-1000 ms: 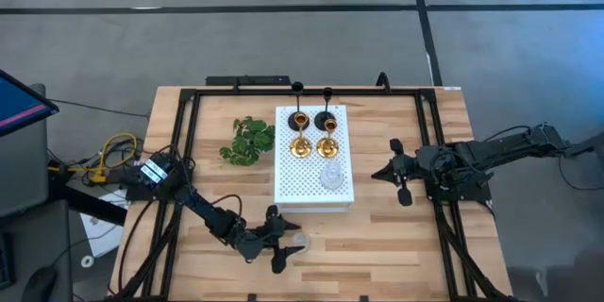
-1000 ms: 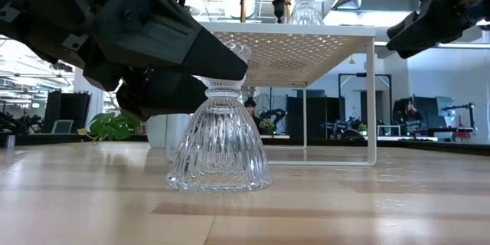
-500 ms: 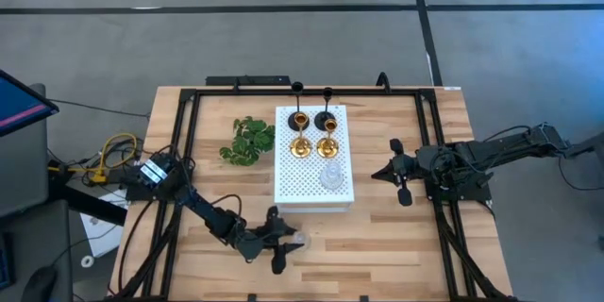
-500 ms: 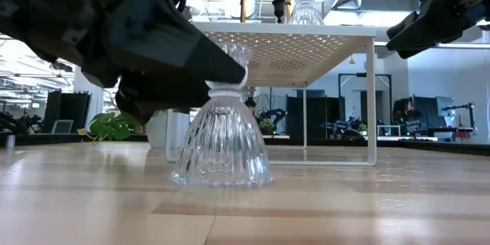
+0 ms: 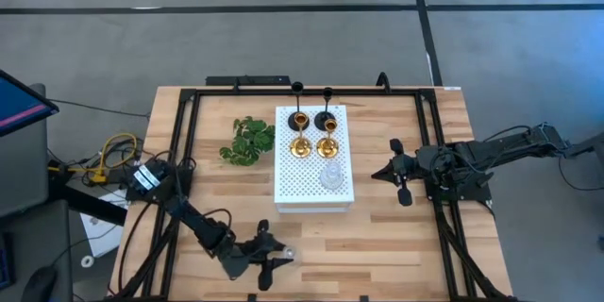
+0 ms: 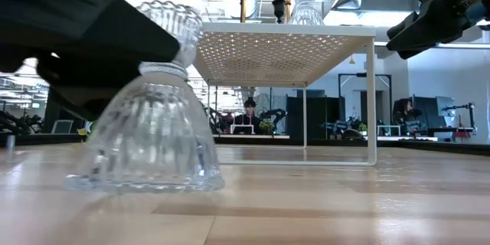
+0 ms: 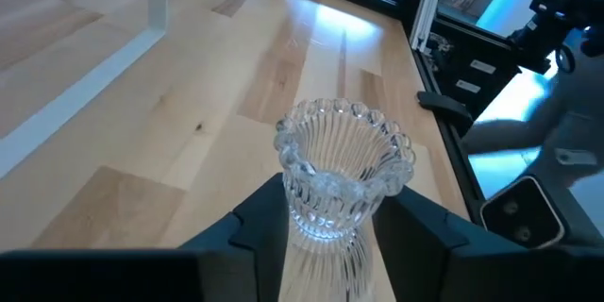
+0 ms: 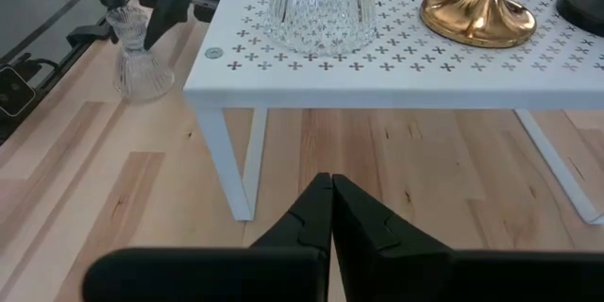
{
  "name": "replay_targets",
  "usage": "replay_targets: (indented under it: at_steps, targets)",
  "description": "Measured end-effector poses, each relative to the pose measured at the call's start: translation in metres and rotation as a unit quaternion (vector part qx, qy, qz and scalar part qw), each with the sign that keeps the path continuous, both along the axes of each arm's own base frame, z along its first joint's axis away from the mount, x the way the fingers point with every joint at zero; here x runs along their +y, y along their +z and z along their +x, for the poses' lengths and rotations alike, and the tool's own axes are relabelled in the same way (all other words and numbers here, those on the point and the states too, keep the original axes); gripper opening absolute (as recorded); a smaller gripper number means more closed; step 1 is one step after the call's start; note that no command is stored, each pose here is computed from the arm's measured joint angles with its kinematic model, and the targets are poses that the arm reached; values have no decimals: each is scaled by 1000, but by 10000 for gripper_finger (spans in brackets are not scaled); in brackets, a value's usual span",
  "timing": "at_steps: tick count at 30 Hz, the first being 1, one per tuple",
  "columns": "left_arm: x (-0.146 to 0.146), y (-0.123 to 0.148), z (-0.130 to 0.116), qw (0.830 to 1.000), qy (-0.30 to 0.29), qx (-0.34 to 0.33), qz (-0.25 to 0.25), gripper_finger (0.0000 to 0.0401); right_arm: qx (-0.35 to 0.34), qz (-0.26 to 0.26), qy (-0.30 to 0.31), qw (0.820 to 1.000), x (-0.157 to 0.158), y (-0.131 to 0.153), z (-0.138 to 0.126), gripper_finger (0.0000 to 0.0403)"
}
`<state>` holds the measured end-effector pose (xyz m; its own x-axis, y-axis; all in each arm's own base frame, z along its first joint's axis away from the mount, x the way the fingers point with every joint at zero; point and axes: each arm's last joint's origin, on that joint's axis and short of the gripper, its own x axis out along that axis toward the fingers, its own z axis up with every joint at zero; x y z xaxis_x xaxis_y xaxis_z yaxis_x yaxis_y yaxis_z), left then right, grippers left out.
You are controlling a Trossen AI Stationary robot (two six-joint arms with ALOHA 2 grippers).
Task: Pick & Place candle stick holders
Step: Put the transparent glass candle holder on the shelf aligned with the other transparent glass candle holder
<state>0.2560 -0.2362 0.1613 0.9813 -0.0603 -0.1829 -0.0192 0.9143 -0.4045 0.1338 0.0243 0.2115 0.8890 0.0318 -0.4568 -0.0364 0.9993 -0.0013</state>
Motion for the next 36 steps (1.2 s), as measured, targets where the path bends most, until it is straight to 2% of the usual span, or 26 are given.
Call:
replay_targets:
  at_steps: [6, 17, 21, 28, 36]
  targets:
    - [-8, 0, -9, 1000, 4, -5, 5, 135, 0, 13, -7, 1000, 0, 0, 0, 1]
    - [-24, 2, -33, 998, 59, -25, 25, 133, 1, 20, -10, 1000, 0, 0, 0, 1]
    - [-29, 14, -43, 997, 62, -39, 27, 131, 1, 20, -10, 1000, 0, 0, 0, 1]
    - [-32, 37, -62, 992, 89, -63, 67, 118, 1, 20, -10, 1000, 0, 0, 0, 1]
    - [-23, 56, -64, 984, 116, -70, 117, 120, 1, 20, -10, 1000, 0, 0, 0, 1]
